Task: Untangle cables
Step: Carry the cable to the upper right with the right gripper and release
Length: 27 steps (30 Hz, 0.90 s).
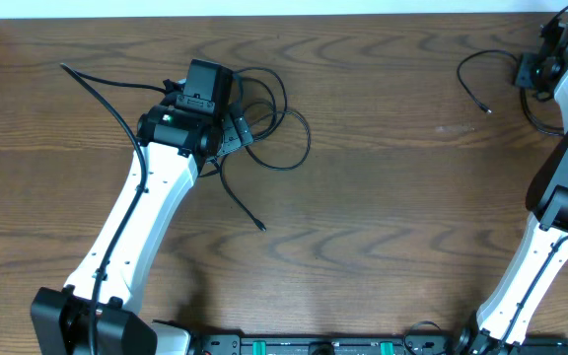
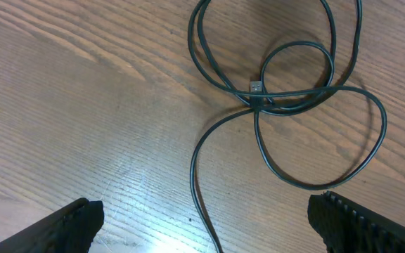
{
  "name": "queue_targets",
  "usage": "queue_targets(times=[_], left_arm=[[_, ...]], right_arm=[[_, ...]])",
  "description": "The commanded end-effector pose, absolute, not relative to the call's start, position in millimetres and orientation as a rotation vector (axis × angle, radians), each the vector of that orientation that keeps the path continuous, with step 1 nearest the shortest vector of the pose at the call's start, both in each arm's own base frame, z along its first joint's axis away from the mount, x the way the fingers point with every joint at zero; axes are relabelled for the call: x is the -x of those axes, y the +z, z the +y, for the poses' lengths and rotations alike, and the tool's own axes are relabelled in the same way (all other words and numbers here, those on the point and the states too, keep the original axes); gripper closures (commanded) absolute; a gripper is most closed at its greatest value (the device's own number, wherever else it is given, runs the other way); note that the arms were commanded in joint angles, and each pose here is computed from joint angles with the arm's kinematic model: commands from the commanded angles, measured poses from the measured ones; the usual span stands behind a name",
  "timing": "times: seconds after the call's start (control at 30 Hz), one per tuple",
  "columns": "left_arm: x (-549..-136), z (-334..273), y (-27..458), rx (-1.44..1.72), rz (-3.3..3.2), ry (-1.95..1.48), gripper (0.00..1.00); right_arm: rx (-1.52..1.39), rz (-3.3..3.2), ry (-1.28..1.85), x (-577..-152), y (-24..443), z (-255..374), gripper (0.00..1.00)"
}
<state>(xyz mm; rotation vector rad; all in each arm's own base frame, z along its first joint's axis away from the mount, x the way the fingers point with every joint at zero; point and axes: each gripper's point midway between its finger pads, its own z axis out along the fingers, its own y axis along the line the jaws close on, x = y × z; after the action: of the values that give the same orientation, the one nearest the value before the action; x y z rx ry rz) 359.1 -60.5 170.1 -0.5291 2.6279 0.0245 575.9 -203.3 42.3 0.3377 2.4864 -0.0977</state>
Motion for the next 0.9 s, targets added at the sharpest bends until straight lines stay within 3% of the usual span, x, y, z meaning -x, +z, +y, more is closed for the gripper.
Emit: queue_targets(times=[0.0, 0.1, 0.17, 0.33, 0.4, 0.47, 0.5, 0.87], left_arm=[[-359.3, -58.4, 176.8, 0.551, 2.607, 0.016, 0.00], [-359.3, -58.5, 176.9, 0.551, 2.607, 0.015, 0.00], [-359.3, -58.4, 176.8, 0.551, 2.607, 0.016, 0.00], [-359.3, -58.4, 176.8, 0.551, 2.607, 0.016, 0.00], [-359.3, -58.5, 176.9, 0.551, 2.607, 0.015, 0.00], [-359.3, -58.4, 176.8, 0.551, 2.607, 0.016, 0.00], [-359.4, -58.4, 176.9, 0.551, 2.607, 0.016, 0.00], [-359.3, -58.4, 176.8, 0.551, 2.607, 0.016, 0.00]], right_arm=[[-0.323, 2.444, -0.136, -576.1, 79.6, -205.4, 0.30], [-0.387, 2.451, -0.287, -558.1, 103.2, -225.3, 0.28], [-0.521, 2.475, -0.450, -529.1, 115.4, -251.1, 0.20], [-0.916, 2.525, -0.487, -469.3, 97.2, -285.1, 0.49], [-1.004, 2.543, -0.493, -449.3, 88.6, -301.8, 0.77], [-1.056, 2.540, -0.496, -437.0, 83.6, -317.9, 0.96], [-1.070, 2.543, -0.498, -431.7, 81.0, -324.7, 0.99], [-1.131, 2.558, -0.419, -405.7, 35.4, -375.5, 0.99]])
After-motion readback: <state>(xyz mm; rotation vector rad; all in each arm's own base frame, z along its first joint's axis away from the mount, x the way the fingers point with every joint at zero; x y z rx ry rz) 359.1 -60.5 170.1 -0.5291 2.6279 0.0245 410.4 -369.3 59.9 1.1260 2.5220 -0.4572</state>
